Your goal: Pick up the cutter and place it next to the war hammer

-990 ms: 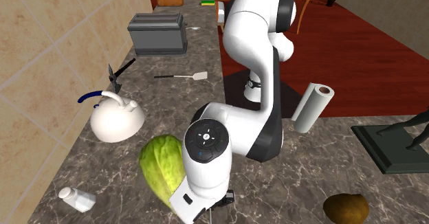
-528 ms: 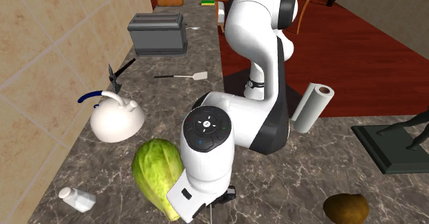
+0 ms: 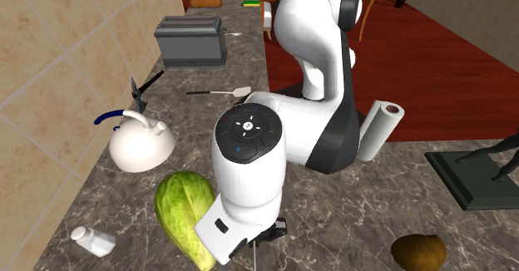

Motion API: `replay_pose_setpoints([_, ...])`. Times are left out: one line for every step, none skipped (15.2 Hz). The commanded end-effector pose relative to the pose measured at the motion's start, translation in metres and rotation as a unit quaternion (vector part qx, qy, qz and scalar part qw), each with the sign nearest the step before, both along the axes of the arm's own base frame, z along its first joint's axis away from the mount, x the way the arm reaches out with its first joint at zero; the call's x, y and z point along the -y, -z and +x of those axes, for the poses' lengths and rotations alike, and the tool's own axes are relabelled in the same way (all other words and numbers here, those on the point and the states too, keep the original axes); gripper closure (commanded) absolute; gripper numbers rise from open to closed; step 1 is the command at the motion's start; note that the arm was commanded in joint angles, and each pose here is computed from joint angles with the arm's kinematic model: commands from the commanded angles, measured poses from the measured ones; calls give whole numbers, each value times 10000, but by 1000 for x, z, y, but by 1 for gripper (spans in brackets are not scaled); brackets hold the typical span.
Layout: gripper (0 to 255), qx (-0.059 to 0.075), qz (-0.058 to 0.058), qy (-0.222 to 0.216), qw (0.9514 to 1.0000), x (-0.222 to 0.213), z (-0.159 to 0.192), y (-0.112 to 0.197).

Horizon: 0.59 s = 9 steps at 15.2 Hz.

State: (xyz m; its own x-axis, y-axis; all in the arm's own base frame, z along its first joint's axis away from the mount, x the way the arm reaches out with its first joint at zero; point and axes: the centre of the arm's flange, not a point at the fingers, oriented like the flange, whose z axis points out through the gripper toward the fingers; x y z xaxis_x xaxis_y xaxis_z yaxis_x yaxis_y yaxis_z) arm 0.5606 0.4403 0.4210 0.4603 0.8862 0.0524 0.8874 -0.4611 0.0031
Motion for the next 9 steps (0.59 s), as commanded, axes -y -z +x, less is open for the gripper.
replay_pose_setpoints([255, -1, -2, 0, 10000, 0, 0, -11])
replay_pose_setpoints([255, -1, -2, 0, 10000, 0, 0, -17])
replay_pose_setpoints([255, -1, -2, 0, 10000, 0, 0, -22])
replay_pose_setpoints([255, -1, -2, 0, 10000, 0, 0, -27])
replay_pose_setpoints([255, -1, -2, 0, 10000, 0, 0, -33])
replay_pose_setpoints([255, -1, -2, 0, 10000, 0, 0, -38])
replay_pose_setpoints([255, -1, -2, 0, 10000, 0, 0, -43])
replay_pose_setpoints([255, -1, -2, 0, 10000, 0, 0, -48])
replay_pose_setpoints([255, -1, -2, 0, 10000, 0, 0, -54])
